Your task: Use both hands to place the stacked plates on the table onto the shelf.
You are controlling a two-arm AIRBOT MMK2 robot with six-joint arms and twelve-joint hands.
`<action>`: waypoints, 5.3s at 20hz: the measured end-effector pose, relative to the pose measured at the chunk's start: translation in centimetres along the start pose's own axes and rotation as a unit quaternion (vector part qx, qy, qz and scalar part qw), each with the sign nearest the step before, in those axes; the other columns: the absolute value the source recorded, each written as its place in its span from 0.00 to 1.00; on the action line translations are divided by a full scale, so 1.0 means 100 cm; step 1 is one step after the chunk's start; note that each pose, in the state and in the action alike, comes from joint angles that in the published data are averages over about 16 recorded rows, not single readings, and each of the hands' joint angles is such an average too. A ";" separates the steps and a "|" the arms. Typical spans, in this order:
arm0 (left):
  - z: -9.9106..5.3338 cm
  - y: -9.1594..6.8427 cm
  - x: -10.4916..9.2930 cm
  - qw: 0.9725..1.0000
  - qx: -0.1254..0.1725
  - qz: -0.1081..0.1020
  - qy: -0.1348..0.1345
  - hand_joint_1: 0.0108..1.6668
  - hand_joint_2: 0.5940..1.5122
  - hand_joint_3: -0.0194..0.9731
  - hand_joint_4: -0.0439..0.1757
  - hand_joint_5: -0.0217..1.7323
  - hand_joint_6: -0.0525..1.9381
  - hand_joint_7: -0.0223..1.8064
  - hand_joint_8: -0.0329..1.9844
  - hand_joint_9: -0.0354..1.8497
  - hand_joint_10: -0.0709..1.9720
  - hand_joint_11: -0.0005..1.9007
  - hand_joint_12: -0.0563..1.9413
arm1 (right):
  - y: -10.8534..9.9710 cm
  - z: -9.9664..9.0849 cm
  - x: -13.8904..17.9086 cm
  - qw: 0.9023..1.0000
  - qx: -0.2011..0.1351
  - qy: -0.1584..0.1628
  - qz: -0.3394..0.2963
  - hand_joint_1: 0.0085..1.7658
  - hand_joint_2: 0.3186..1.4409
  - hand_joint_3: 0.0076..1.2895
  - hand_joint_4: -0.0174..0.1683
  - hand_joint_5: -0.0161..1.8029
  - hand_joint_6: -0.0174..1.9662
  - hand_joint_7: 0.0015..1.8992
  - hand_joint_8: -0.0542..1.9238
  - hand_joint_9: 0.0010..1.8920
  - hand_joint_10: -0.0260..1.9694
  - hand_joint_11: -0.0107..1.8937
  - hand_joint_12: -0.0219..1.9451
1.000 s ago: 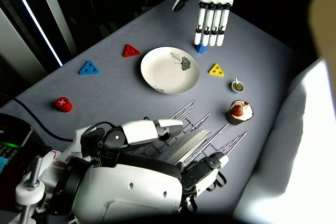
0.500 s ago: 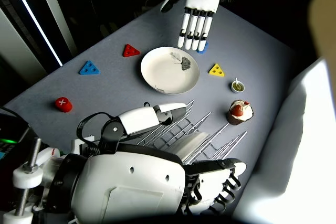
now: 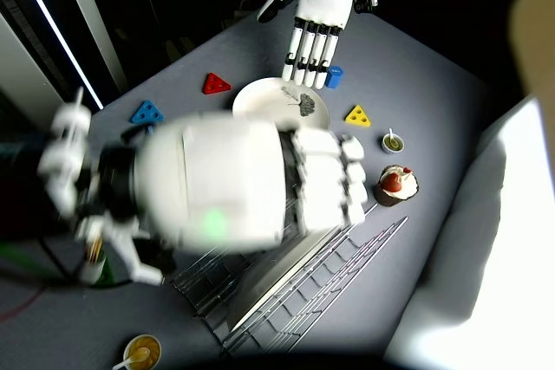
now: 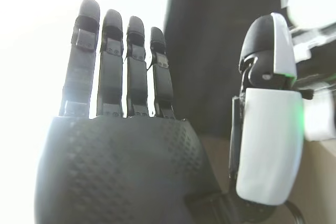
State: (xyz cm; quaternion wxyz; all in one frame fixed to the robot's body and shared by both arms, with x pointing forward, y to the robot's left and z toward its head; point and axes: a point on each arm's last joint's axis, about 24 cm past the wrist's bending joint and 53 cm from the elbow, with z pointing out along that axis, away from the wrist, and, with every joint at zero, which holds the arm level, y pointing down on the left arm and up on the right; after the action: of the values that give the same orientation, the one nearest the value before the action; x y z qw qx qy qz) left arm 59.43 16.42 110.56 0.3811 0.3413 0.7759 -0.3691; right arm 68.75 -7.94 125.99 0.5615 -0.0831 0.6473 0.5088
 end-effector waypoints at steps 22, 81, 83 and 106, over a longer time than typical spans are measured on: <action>0.013 -0.012 0.027 0.999 0.017 -0.026 0.025 0.02 0.43 0.01 0.16 0.09 0.02 0.12 0.02 0.13 0.04 0.10 0.03 | 0.077 -0.022 0.152 0.958 -0.126 0.106 -0.235 0.56 0.46 0.00 0.12 0.10 0.01 0.07 0.04 0.06 0.02 0.11 0.02; 0.008 0.006 0.051 0.998 0.005 -0.054 0.044 0.01 0.44 0.01 0.18 0.08 0.02 0.10 0.01 0.12 0.03 0.09 0.03 | 0.121 0.048 0.197 0.945 -0.171 0.081 -0.265 0.80 0.56 0.00 0.07 0.51 0.39 0.55 0.33 0.59 0.41 0.61 0.32; 0.006 0.012 0.040 0.998 -0.003 -0.060 0.027 0.01 0.44 0.01 0.18 0.08 0.02 0.10 0.01 0.12 0.03 0.09 0.03 | 0.122 0.045 0.192 0.951 -0.164 0.080 -0.251 0.79 0.56 0.00 0.07 0.52 0.40 0.56 0.33 0.60 0.40 0.63 0.27; -0.050 0.066 -0.059 0.989 -0.081 -0.054 -0.107 0.03 0.44 0.01 0.22 0.09 0.04 0.11 0.02 0.11 0.04 0.08 0.03 | 0.138 0.006 0.032 0.996 -0.053 0.005 0.074 0.82 0.56 0.00 0.05 0.58 0.38 0.68 0.10 0.69 0.20 0.55 0.61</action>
State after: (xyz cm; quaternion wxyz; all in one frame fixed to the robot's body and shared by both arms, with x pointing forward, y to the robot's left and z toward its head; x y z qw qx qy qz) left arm 65.90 22.43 115.67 0.4676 0.2252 0.7754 -0.3597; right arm 58.59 0.46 131.31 0.5137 -0.0668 0.6267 0.5822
